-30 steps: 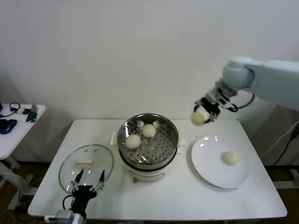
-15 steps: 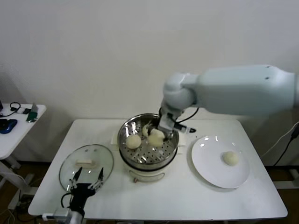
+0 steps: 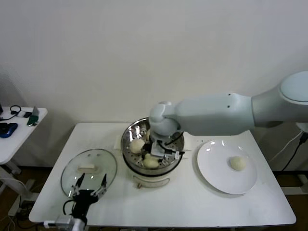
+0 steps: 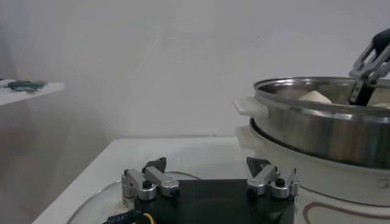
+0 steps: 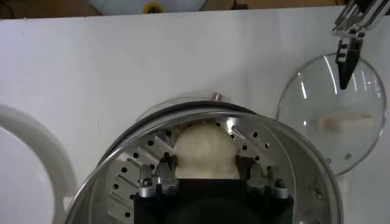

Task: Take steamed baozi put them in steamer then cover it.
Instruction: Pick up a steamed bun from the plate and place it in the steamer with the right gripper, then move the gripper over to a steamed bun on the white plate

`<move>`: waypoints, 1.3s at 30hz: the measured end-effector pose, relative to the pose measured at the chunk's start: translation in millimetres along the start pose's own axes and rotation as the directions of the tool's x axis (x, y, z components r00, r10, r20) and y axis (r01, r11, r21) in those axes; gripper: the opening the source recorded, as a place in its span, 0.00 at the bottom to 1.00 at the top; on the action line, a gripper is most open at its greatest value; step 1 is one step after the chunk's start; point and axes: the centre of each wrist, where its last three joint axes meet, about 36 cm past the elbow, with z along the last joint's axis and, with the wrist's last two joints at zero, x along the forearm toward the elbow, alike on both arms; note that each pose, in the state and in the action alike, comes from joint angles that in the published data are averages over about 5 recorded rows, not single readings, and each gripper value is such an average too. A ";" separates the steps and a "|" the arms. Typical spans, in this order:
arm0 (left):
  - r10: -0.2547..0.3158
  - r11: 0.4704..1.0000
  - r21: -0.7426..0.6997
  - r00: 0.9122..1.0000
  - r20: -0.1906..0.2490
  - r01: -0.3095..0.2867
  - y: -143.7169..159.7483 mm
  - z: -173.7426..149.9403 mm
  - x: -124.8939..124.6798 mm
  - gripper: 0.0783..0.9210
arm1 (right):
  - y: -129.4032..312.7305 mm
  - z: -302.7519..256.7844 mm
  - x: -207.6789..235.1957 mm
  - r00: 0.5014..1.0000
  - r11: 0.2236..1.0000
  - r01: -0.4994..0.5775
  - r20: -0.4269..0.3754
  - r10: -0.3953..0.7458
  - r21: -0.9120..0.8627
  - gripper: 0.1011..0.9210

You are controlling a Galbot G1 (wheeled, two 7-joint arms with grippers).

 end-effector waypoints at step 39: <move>0.015 1.000 0.007 1.000 0.000 -0.015 -3.1 2.0 -5.6 0.88 | 371.2 109.2 77.9 0.990 0.325 -0.017 -0.062 -0.128 -0.946 0.88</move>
